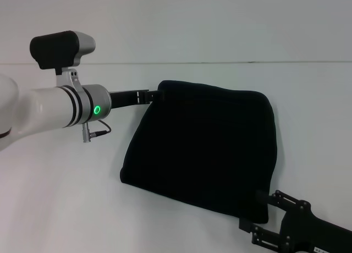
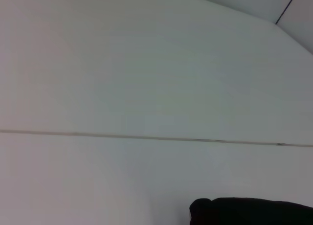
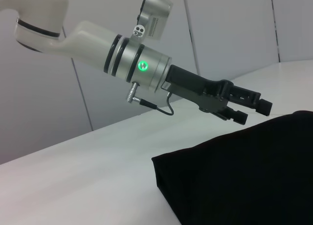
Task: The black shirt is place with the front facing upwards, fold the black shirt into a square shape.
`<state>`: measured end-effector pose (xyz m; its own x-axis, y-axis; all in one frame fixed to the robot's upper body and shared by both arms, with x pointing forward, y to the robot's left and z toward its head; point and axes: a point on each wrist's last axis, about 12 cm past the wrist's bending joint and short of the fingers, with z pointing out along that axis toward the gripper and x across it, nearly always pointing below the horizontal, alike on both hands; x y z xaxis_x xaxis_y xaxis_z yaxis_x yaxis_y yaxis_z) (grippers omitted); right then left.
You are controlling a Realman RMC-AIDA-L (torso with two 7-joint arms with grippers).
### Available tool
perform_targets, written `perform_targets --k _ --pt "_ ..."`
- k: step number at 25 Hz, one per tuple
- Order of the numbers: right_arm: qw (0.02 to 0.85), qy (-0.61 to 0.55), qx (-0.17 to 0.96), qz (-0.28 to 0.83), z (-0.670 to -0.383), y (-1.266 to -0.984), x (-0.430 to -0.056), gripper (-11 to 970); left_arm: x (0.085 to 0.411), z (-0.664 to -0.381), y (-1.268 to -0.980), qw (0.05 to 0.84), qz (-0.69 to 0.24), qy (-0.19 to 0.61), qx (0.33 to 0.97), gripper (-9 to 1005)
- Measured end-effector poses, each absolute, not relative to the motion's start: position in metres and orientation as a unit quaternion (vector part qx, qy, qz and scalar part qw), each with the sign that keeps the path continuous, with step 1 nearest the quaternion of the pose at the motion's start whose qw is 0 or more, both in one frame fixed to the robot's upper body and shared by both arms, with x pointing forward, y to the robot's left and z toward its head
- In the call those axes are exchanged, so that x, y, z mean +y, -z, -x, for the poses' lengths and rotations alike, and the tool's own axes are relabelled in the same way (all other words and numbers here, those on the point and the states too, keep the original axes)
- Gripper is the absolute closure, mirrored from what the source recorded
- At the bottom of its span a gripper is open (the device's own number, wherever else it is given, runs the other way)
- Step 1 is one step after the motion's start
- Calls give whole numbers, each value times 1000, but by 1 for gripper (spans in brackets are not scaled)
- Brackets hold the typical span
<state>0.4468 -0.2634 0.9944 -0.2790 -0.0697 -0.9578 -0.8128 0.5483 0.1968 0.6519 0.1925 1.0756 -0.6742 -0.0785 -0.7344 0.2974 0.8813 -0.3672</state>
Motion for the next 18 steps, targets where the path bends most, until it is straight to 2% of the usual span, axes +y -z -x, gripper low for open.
perform_targets --k 18 --pt "512 -361 714 313 -447 -994 -263 150 184 -647 -1065 395 -54 225 889 74"
